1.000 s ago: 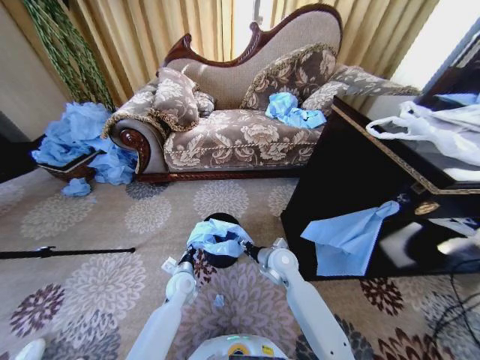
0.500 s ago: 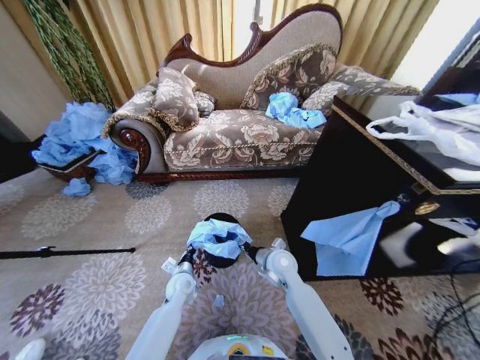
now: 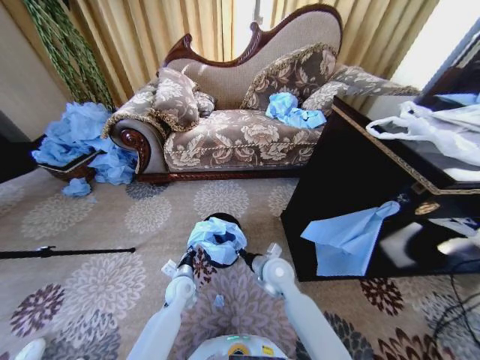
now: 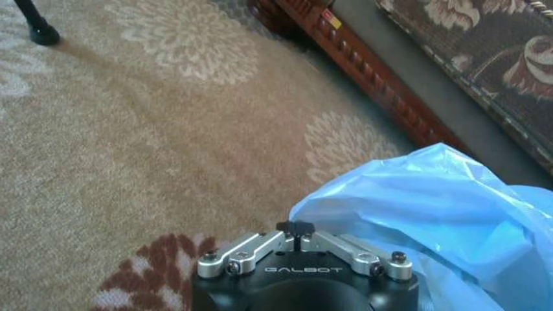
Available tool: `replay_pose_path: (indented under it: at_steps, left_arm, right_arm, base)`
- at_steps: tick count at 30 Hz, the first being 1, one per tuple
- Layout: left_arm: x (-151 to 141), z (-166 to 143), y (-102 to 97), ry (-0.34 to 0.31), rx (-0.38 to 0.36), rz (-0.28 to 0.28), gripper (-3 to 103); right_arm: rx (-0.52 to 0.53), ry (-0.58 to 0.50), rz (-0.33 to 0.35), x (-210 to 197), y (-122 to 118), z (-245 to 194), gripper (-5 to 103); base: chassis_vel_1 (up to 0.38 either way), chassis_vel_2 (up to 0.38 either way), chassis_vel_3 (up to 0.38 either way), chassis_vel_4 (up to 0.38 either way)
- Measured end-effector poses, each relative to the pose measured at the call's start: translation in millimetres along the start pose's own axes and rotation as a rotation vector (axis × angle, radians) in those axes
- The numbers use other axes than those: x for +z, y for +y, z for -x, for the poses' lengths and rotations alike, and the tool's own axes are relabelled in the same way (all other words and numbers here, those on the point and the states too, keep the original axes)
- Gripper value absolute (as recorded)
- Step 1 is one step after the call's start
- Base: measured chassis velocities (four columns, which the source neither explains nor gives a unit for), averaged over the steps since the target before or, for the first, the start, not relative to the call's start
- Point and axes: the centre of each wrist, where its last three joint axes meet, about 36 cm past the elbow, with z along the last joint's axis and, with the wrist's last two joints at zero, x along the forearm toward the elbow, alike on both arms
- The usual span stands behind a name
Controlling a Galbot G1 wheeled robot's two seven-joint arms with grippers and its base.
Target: Place a garbage bag over the trash bin.
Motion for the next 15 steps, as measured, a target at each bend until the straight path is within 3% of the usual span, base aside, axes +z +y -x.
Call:
replay_pose_path:
  at_steps: [5, 15]
  left_arm:
    - [2.1, 7.2, 0.4, 0.005, 0.009, 0.01, 0]
    - [14.0, 25.5, 3.8, 0.007, 0.02, 0.048, 0]
  right_arm:
    - [0.025, -0.043, -0.052, -3.8, -9.0, 21.0, 0]
    - [0.059, -0.13, -0.082, -14.7, -15.0, 52.9, 0]
  base:
    - [0.0, 0.0, 0.0, 0.0]
    - [0.0, 0.0, 0.0, 0.0]
